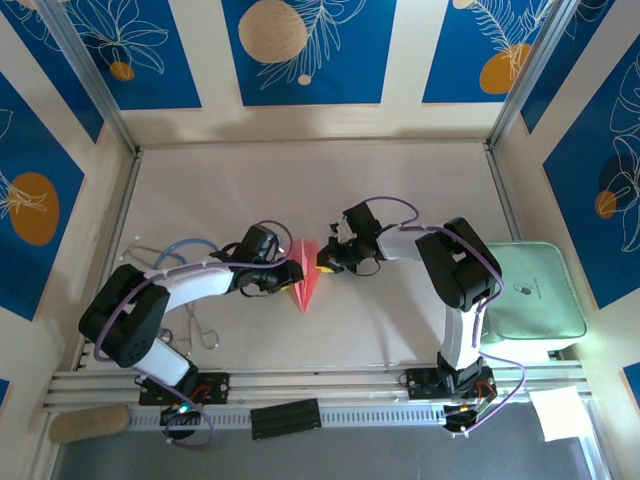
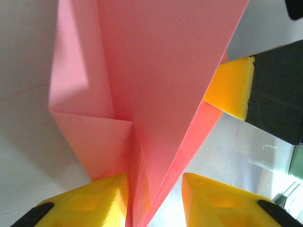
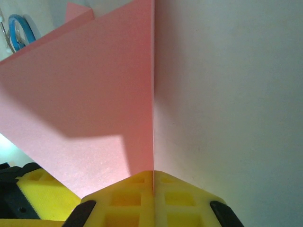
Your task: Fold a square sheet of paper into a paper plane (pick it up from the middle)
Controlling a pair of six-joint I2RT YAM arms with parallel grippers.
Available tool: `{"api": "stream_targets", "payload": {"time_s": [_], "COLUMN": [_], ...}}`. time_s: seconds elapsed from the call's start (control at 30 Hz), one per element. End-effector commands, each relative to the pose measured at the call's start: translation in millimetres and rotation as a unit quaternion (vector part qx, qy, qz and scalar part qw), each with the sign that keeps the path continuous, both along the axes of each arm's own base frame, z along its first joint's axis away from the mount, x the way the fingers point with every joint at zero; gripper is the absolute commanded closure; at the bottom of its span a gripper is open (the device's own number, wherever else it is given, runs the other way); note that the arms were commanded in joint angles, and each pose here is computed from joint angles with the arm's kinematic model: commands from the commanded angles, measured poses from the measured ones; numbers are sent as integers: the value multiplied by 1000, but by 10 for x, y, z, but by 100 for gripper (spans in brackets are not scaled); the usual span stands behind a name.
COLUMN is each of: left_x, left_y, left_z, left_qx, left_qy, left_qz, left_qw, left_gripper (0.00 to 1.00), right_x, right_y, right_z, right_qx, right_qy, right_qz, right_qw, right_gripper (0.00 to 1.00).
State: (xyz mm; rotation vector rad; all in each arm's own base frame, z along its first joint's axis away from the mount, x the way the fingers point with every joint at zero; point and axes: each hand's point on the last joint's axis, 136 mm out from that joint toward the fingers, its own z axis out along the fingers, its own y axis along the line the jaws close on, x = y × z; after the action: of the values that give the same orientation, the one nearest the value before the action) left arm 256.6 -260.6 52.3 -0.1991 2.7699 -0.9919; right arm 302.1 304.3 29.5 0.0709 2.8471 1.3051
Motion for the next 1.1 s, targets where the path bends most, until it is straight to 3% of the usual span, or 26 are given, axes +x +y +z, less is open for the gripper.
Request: {"api": "stream_targets", "payload": {"time_s": [0.0,0.63,1.07], "left_x": [25,-43,-13], "left_y": [-115,-58,-157], "left_z": [37,-177,-270], "left_qx": [-3,161,197], "left_qy": [-7,2,9], "left_qz": [-16,-41,-47], "left_qw": [1000,986,979], "left_gripper": [65,62,66], "right_x": [-35,-52,-61], "right_y": [48,63,57], "right_z": [37,59,67], "right_qx": [8,8,7], "right_qy": [8,9,15], "right_qz": [9,11,9], "right_qw": [1000,1000,1000], "right_gripper": [95,95,89]}}
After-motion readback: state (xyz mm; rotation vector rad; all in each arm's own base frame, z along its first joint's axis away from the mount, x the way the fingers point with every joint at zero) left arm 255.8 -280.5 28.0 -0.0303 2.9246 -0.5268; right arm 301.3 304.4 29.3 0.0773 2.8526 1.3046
